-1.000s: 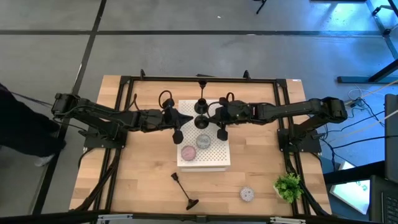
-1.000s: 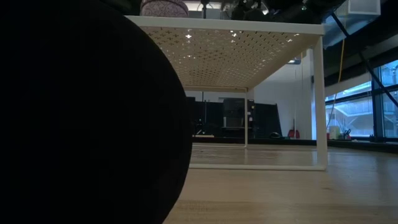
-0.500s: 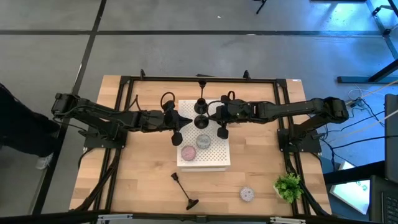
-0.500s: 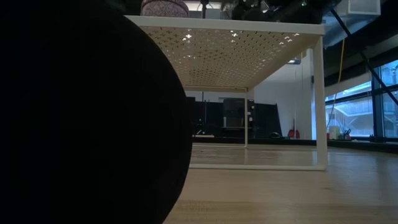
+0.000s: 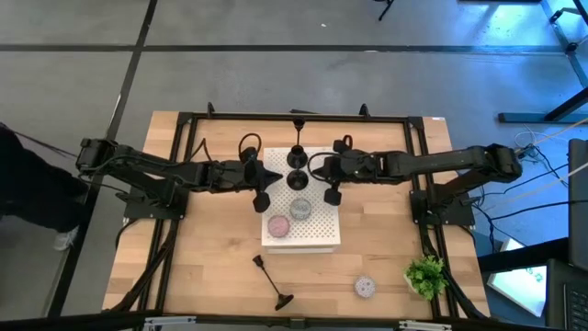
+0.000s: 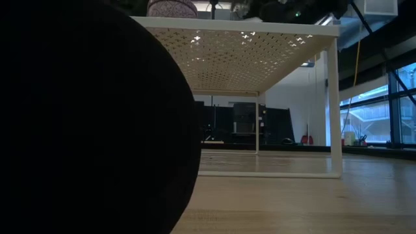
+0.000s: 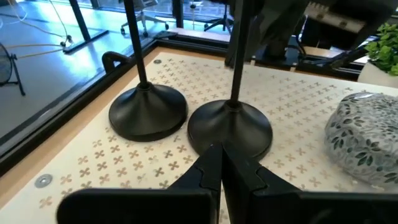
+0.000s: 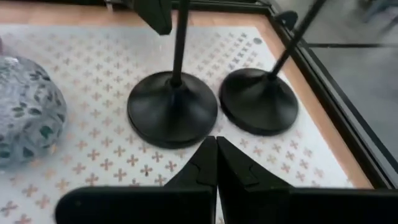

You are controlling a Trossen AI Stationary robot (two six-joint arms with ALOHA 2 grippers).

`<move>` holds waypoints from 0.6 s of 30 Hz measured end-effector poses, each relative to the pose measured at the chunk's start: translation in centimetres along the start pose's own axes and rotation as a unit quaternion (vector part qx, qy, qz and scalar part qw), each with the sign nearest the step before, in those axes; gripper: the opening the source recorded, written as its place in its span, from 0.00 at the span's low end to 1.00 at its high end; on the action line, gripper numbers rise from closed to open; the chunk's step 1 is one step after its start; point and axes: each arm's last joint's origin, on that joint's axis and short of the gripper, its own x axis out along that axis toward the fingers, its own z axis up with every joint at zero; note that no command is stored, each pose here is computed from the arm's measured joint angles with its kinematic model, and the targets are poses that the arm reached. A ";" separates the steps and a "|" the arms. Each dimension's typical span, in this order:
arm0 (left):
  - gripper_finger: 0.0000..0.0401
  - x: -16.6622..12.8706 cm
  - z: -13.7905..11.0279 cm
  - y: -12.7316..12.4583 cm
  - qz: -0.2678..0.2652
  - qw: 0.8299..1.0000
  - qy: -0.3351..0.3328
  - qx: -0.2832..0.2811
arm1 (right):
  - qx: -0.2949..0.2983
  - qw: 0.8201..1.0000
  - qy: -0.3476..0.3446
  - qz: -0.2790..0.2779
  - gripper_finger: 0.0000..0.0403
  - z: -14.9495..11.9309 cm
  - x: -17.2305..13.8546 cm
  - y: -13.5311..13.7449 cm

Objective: Pick & Place candle stick holders
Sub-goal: Put the red patterned scented candle on the shelf

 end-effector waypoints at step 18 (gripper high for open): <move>0.00 -3.4 2.3 -1.6 -0.066 0.995 -0.080 0.014 | -0.013 1.000 -0.018 0.005 0.00 0.6 -3.9 1.8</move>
